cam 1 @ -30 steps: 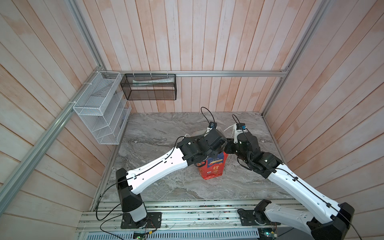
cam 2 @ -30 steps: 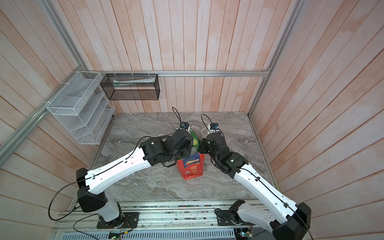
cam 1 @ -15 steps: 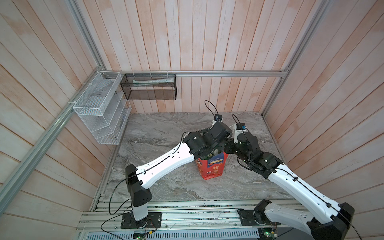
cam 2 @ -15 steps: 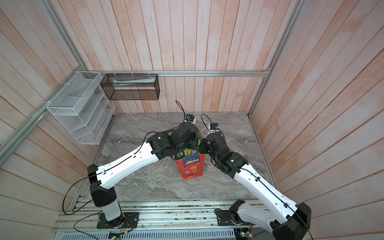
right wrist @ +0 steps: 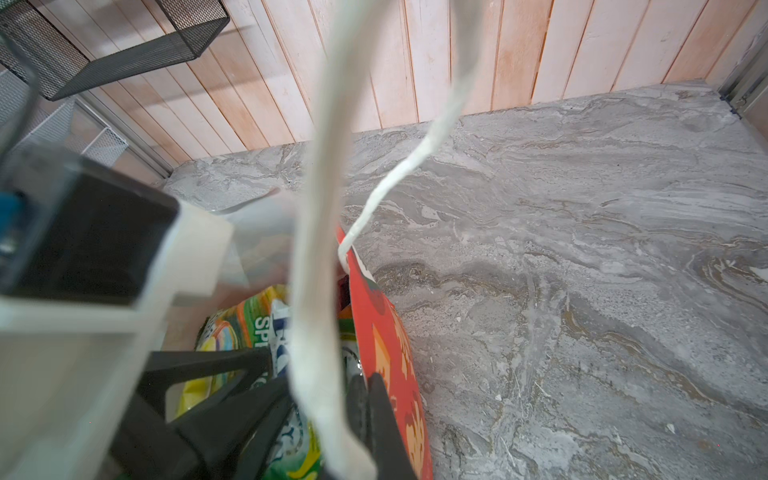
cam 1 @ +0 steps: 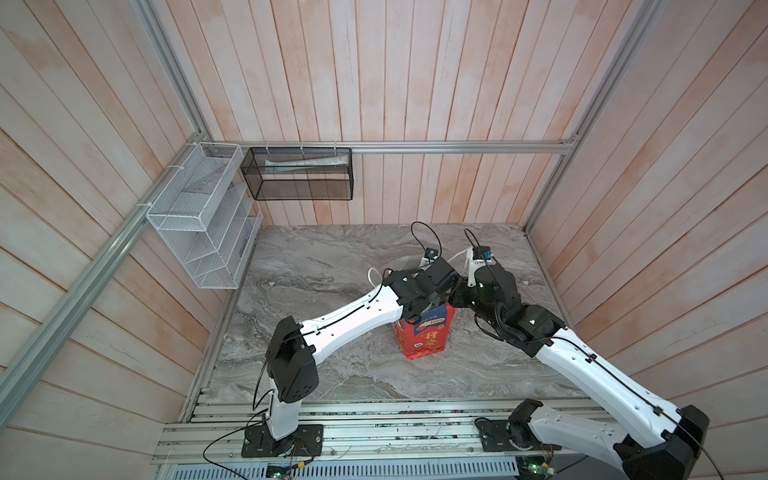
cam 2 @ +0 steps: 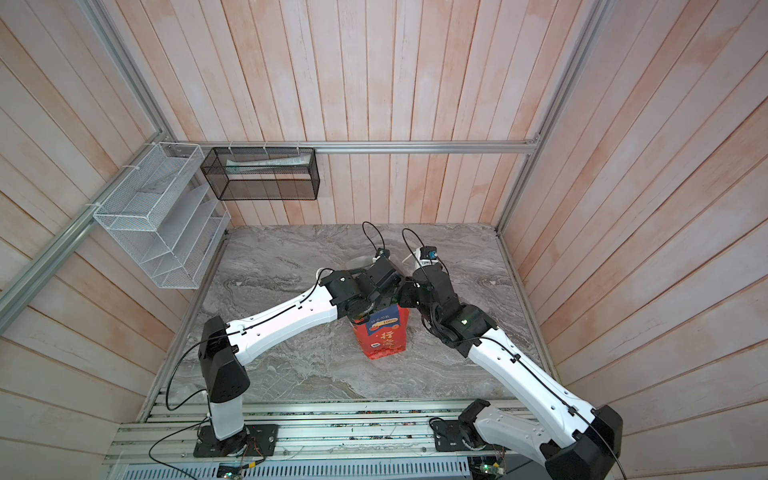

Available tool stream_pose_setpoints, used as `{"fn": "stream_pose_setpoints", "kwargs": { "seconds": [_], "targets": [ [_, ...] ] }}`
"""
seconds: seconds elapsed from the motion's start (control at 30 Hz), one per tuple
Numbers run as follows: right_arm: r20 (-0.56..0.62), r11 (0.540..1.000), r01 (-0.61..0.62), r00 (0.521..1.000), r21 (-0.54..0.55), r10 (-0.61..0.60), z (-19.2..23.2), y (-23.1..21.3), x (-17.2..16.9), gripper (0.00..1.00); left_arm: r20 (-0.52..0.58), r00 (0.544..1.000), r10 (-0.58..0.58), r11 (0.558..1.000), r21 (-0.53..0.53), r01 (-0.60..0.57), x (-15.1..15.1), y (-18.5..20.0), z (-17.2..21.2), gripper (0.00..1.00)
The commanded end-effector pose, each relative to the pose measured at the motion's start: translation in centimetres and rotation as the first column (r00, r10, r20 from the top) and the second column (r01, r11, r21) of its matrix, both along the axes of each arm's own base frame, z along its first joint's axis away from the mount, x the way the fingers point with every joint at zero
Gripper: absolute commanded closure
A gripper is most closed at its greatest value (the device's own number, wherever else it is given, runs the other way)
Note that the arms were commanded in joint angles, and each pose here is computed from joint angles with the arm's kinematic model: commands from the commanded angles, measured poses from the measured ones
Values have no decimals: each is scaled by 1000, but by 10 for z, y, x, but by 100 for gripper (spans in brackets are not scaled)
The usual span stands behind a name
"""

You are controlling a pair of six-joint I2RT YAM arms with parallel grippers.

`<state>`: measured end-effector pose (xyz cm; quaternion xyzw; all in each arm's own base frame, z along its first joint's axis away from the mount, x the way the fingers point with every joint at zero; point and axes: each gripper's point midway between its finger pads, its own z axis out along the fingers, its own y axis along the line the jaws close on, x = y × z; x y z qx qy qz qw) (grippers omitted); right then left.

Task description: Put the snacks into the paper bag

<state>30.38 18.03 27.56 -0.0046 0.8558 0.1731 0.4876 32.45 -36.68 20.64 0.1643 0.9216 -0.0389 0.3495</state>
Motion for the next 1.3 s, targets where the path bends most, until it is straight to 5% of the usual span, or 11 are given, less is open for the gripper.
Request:
{"fn": "stream_pose_setpoints", "kwargs": {
  "seconds": [0.0, 0.17, 0.33, 0.67, 0.8, 0.97, 1.27],
  "targets": [
    [83, 999, 15, 996, 48, -19, 30, -3, 2, 95, -52, 998, 37, 994, 107, -31, -10, 27, -27, 68],
    [83, 999, 19, 996, 46, -23, 29, -3, 2, 95, -47, 999, -3, 1000, 27, 4, -17, 22, -13, 67],
    [85, 999, 25, 996, 44, -28, 30, -5, 1, 91, -6, 995, -96, 977, -191, 93, -27, -4, 58, 58],
    [99, 998, 29, 995, 49, -34, 35, -8, -1, 55, 196, 969, -152, 855, -466, 228, -82, 32, 175, 35],
    [113, 998, 37, 993, 56, -44, 41, -12, -2, 39, 239, 970, -43, 857, -490, 158, -89, 76, 179, 31],
    [117, 997, 44, 992, 61, -51, 46, -13, 2, 35, 222, 974, 43, 874, -481, 71, -92, 109, 149, 22],
    [89, 998, 52, 994, 39, -55, 41, -3, 19, 53, 165, 979, 121, 890, -455, -33, -69, 116, 109, 22]
  ]
}}
